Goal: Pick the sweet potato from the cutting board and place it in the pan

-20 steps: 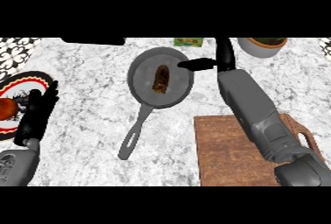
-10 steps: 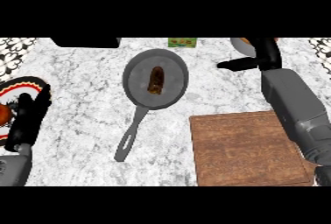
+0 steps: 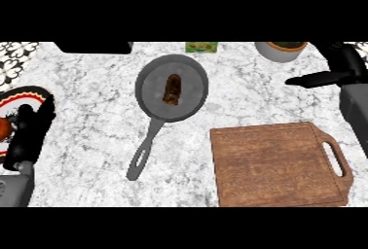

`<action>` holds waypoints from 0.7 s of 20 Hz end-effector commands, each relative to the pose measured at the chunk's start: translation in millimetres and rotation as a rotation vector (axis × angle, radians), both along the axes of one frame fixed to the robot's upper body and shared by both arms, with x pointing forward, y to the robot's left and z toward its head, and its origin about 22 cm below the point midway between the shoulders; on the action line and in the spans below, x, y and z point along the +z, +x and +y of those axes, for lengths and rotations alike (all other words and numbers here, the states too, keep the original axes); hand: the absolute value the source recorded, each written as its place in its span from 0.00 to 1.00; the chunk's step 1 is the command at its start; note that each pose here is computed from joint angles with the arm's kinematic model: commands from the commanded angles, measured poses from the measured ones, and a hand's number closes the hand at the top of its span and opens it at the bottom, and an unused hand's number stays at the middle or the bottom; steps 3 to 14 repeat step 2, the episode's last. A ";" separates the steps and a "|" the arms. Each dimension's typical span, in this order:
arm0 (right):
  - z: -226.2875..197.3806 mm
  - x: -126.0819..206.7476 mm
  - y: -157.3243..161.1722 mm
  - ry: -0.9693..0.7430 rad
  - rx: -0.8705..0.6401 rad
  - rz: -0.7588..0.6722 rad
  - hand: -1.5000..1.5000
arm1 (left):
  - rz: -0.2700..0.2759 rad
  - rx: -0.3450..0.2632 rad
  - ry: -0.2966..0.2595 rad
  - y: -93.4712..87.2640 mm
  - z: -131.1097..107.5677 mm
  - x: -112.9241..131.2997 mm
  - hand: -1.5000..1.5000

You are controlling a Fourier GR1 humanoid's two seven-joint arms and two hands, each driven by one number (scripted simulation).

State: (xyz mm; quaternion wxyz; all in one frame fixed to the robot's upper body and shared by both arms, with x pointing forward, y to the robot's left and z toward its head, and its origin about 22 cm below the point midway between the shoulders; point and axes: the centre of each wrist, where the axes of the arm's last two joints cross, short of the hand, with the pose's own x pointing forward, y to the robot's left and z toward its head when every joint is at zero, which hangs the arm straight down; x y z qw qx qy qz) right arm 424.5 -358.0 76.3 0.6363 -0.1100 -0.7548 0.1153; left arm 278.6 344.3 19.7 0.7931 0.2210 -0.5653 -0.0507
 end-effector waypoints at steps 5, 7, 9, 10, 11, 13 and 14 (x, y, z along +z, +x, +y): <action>-41.2 0.3 -18.3 -0.027 0.004 -0.007 0.00 | -0.006 -0.006 0.036 -4.2 11.5 -12.9 0.50; -41.2 0.3 -18.3 -0.027 0.004 -0.007 0.00 | -0.006 -0.006 0.036 -4.2 11.5 -12.9 0.50; -41.2 0.3 -18.3 -0.027 0.004 -0.007 0.00 | -0.006 -0.006 0.036 -4.2 11.5 -12.9 0.50; -41.2 0.3 -18.3 -0.027 0.004 -0.007 0.00 | -0.006 -0.006 0.036 -4.2 11.5 -12.9 0.50; -41.2 0.3 -18.3 -0.027 0.004 -0.007 0.00 | -0.006 -0.006 0.036 -4.2 11.5 -12.9 0.50; -41.2 0.3 -18.3 -0.027 0.004 -0.007 0.00 | -0.006 -0.006 0.036 -4.2 11.5 -12.9 0.50; -41.2 0.3 -18.3 -0.027 0.004 -0.007 0.00 | -0.006 -0.006 0.036 -4.2 11.5 -12.9 0.50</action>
